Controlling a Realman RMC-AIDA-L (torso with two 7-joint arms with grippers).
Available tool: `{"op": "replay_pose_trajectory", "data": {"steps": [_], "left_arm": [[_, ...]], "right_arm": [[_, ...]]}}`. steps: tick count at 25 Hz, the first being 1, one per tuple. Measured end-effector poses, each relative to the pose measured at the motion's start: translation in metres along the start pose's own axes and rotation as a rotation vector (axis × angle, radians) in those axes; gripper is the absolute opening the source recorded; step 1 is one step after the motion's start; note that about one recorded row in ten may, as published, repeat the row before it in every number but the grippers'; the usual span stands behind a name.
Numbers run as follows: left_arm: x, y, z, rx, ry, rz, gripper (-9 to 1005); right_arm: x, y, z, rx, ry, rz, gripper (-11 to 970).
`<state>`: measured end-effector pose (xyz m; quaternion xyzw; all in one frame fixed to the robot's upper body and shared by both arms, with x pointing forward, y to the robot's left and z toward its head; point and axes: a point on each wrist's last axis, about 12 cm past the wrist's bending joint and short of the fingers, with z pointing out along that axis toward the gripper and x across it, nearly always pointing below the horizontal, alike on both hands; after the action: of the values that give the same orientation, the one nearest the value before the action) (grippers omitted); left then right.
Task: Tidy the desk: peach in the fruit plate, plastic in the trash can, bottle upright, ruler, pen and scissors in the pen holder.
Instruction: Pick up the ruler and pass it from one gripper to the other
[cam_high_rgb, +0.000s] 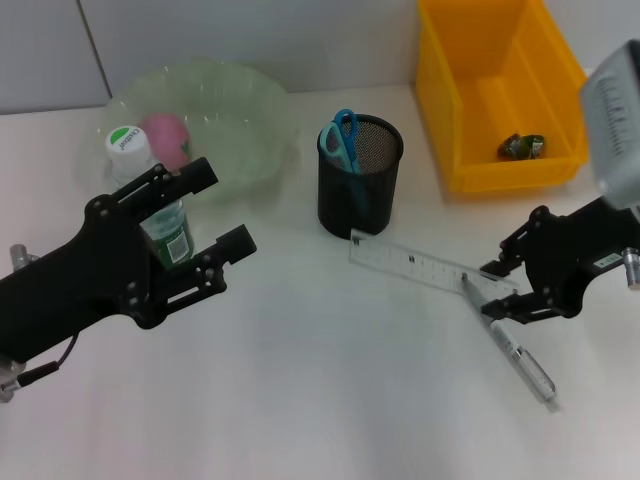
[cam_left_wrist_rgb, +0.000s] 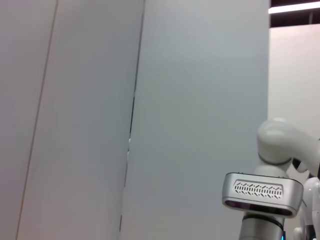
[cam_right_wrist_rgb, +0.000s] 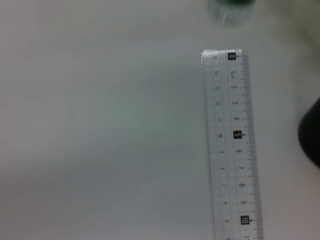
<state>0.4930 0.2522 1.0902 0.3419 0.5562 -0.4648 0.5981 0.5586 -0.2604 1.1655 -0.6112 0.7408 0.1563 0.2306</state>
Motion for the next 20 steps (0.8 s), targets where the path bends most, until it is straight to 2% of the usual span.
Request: {"op": "replay_pose_trajectory", "data": {"steps": [3,4,5,8,13,20], "left_arm": [[0.0,0.0,0.0,0.0,0.0,0.0,784],[-0.003,-0.004,-0.002,0.014,-0.073,0.051,784],[-0.003,-0.004,-0.002,0.014,-0.073,0.051,784],[-0.005,-0.004,-0.003,0.015,-0.093,0.054,784],[-0.005,-0.006,-0.001,0.01,-0.124,0.062,784],[-0.007,-0.005,0.0,0.021,-0.139,0.068,784]], "right_arm": [[0.018,0.007,0.001,-0.008,-0.141,0.059,394],[0.022,0.008,0.001,-0.006,-0.183,0.071,394],[0.022,0.008,0.001,-0.006,-0.183,0.071,394],[0.031,0.013,0.003,-0.005,-0.312,0.092,394],[0.034,0.02,0.019,-0.054,-0.44,0.094,393],[0.036,0.024,0.019,-0.056,-0.569,0.072,393]]}}
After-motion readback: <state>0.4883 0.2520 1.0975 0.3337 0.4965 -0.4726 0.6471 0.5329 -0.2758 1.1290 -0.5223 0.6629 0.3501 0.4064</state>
